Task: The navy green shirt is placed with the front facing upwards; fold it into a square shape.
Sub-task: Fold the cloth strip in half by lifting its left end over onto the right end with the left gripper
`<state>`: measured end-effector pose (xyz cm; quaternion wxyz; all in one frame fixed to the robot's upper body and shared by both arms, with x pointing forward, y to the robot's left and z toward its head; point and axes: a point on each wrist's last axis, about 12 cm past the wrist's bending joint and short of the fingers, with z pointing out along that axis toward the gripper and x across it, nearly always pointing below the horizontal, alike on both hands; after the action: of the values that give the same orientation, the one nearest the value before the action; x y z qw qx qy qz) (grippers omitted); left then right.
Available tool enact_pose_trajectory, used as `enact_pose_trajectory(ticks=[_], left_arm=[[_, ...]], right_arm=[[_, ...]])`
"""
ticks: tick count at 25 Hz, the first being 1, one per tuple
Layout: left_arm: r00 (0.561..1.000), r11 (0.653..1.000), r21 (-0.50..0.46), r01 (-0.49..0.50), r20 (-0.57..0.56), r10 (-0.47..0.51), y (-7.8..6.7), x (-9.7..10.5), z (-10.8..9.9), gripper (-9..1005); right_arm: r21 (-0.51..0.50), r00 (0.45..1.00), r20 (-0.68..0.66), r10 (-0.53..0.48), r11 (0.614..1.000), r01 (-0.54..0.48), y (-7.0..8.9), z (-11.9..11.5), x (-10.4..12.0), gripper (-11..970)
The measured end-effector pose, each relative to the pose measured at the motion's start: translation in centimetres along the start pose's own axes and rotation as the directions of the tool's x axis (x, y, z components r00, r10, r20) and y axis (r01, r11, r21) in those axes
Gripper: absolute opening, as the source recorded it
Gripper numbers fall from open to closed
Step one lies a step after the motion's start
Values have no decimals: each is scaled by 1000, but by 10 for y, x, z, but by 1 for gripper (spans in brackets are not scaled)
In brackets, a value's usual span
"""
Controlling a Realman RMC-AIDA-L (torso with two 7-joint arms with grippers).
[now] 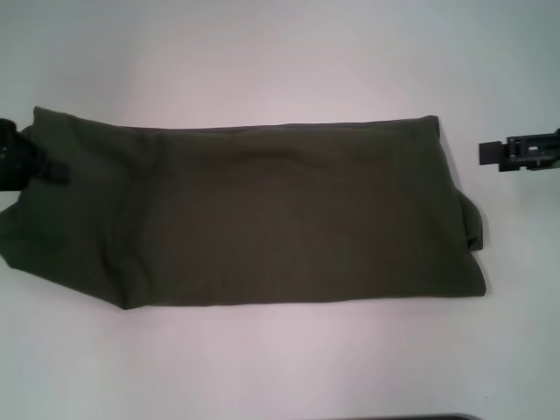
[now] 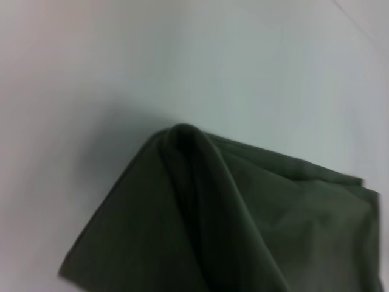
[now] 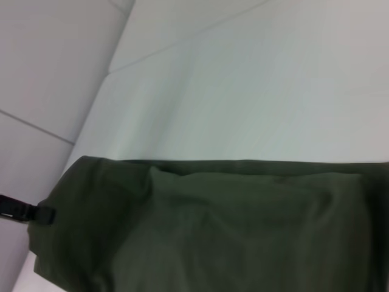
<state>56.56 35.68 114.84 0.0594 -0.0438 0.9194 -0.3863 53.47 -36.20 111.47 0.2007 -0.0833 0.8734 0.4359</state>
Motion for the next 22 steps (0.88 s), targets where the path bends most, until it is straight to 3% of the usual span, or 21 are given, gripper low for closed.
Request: enact_pose_trajectory(ticks=[5, 13, 19, 22], left_arm=[[1000, 999, 26, -21, -7, 21, -4, 0, 3, 78], [996, 991, 104, -89, -8, 90, -17, 1, 5, 78], [996, 990, 105, -93, 1, 93, -18, 0, 4, 78], [996, 990, 106, -94, 5, 94, -17, 0, 4, 78]], right_arm=[[-76, 998, -65, -5, 997, 0, 15, 30, -13, 941], [-174, 983, -158, -91, 983, 63, 57, 105, -34, 941], [-218, 976, -209, -66, 976, 20, 77, 158, -27, 940], [-226, 969, -241, -58, 974, 2, 81, 168, -20, 941]])
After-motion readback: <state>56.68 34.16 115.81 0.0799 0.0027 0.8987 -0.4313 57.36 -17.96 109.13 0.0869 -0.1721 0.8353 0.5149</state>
